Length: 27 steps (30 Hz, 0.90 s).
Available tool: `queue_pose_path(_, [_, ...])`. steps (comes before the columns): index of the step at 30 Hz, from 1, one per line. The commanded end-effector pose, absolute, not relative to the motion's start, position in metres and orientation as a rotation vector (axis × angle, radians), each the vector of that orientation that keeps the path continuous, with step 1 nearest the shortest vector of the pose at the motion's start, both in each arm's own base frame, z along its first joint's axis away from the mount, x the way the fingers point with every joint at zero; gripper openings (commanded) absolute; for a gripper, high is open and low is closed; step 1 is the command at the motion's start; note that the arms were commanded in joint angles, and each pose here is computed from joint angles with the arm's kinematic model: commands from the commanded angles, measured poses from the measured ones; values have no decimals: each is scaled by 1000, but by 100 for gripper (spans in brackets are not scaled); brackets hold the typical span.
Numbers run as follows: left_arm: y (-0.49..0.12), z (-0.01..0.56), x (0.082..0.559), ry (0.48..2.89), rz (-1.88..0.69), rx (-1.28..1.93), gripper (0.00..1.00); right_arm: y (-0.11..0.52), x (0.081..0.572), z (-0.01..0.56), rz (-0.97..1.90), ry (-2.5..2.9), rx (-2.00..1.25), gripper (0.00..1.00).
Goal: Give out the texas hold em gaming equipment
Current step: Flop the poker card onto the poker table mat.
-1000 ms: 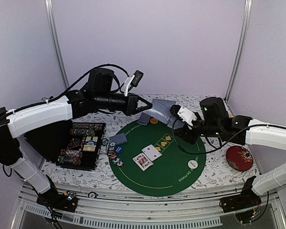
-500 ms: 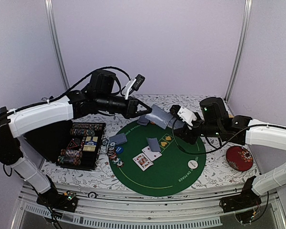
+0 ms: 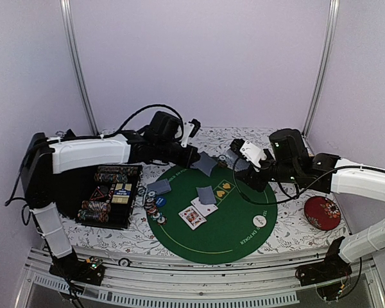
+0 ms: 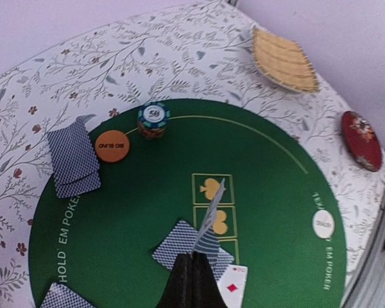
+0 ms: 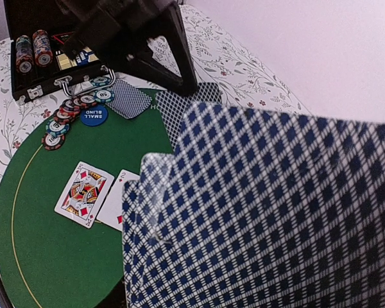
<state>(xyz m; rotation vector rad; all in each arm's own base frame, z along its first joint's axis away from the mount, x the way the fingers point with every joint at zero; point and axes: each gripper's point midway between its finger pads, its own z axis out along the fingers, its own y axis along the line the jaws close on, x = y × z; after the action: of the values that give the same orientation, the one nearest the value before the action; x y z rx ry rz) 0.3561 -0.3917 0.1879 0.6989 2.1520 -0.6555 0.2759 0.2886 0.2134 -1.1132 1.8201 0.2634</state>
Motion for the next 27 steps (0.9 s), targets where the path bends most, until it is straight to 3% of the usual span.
queue_pose_path(1, [-386, 160, 375, 2207, -470, 701, 0, 279, 282, 226, 241, 1836, -1052, 44])
queue_pose_path(7, [-368, 138, 387, 2233, -318, 660, 0, 279, 279, 224, 262, 1834, -1054, 44])
queue_pose_path(16, [-326, 118, 411, 2186, 227, 667, 0, 283, 278, 223, 277, 1828, -1069, 44])
queue_pose_path(27, [-342, 77, 392, 2101, 548, 888, 0, 286, 277, 223, 295, 1830, -1075, 44])
